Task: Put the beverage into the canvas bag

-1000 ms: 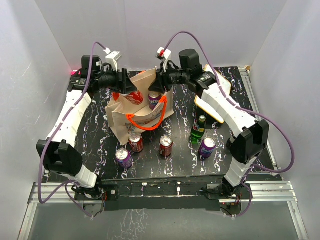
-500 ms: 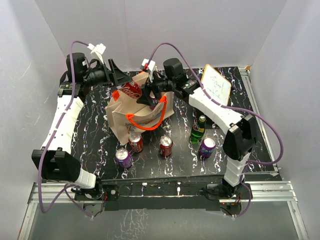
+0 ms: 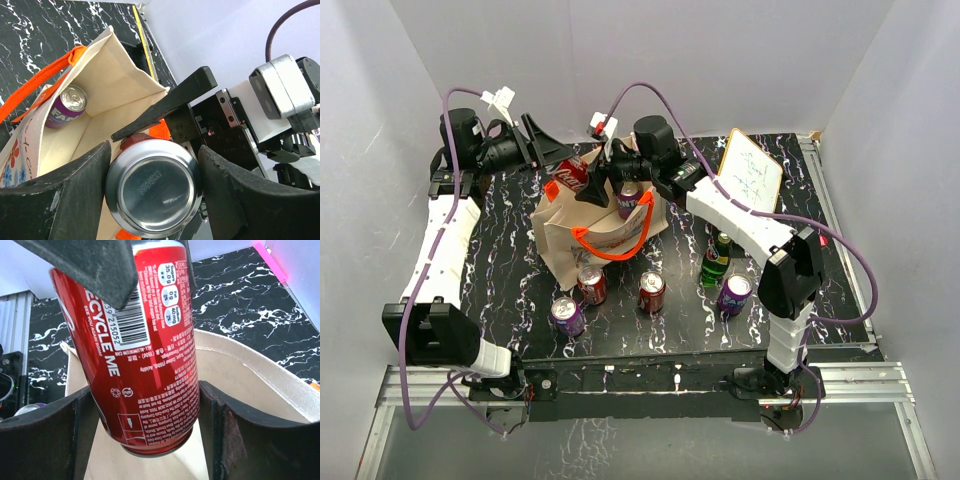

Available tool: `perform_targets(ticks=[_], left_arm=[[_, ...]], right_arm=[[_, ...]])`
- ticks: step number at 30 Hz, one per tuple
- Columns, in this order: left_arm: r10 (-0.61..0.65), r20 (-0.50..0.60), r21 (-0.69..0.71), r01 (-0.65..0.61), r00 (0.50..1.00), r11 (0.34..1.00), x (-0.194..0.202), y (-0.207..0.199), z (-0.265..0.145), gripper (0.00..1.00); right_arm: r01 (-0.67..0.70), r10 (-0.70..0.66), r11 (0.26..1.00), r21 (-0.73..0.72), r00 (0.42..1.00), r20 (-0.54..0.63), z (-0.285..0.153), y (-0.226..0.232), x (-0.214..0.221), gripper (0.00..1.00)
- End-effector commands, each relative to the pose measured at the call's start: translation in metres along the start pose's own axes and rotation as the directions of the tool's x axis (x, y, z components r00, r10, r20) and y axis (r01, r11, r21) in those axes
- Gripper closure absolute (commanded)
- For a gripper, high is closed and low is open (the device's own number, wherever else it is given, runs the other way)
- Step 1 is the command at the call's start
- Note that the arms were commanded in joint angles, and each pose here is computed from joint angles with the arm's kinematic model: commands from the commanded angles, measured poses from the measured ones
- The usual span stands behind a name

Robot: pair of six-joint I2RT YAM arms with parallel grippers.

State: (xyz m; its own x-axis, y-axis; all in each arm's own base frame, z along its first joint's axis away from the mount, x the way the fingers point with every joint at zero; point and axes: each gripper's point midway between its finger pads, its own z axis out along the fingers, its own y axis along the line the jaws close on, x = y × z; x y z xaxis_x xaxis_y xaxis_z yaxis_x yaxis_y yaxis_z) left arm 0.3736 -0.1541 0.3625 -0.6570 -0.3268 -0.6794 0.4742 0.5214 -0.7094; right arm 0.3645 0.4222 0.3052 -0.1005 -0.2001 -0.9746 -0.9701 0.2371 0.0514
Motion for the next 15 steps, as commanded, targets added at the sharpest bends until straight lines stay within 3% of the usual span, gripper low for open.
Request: perform_targets(ticks=[1, 5, 9, 11, 15], left_arm=[[0.045, 0.055, 0.092, -0.050, 0.997, 0.994, -0.014, -0.040, -0.018, 1.00], [0.033, 0.059, 0.091, -0.038, 0.998, 0.995, -0.015, -0.040, -0.019, 1.00], [0.033, 0.051, 0.103, -0.038, 0.998, 0.994, -0.012, -0.039, -0.018, 1.00], [0.054, 0.053, 0.115, -0.060, 0.997, 0.992, -0.011, -0.037, -0.017, 0.98], [0.135, 0.064, 0.119, -0.142, 0.989, 0.983, -0.014, -0.038, -0.018, 0.48]], right_arm=[[0.066, -0.065, 0.998, -0.003, 0.988, 0.143, -0.003, 0.008, -0.056, 0.32], [0.057, -0.059, 0.998, 0.013, 0.988, 0.142, -0.003, 0.006, -0.055, 0.55], [0.057, -0.061, 0.998, 0.031, 0.987, 0.151, -0.007, 0.005, -0.060, 0.89], [0.060, -0.066, 0.997, 0.044, 0.985, 0.161, -0.012, 0.006, -0.066, 0.92], [0.073, -0.082, 0.996, 0.058, 0.984, 0.161, -0.027, 0.010, -0.073, 0.92]])
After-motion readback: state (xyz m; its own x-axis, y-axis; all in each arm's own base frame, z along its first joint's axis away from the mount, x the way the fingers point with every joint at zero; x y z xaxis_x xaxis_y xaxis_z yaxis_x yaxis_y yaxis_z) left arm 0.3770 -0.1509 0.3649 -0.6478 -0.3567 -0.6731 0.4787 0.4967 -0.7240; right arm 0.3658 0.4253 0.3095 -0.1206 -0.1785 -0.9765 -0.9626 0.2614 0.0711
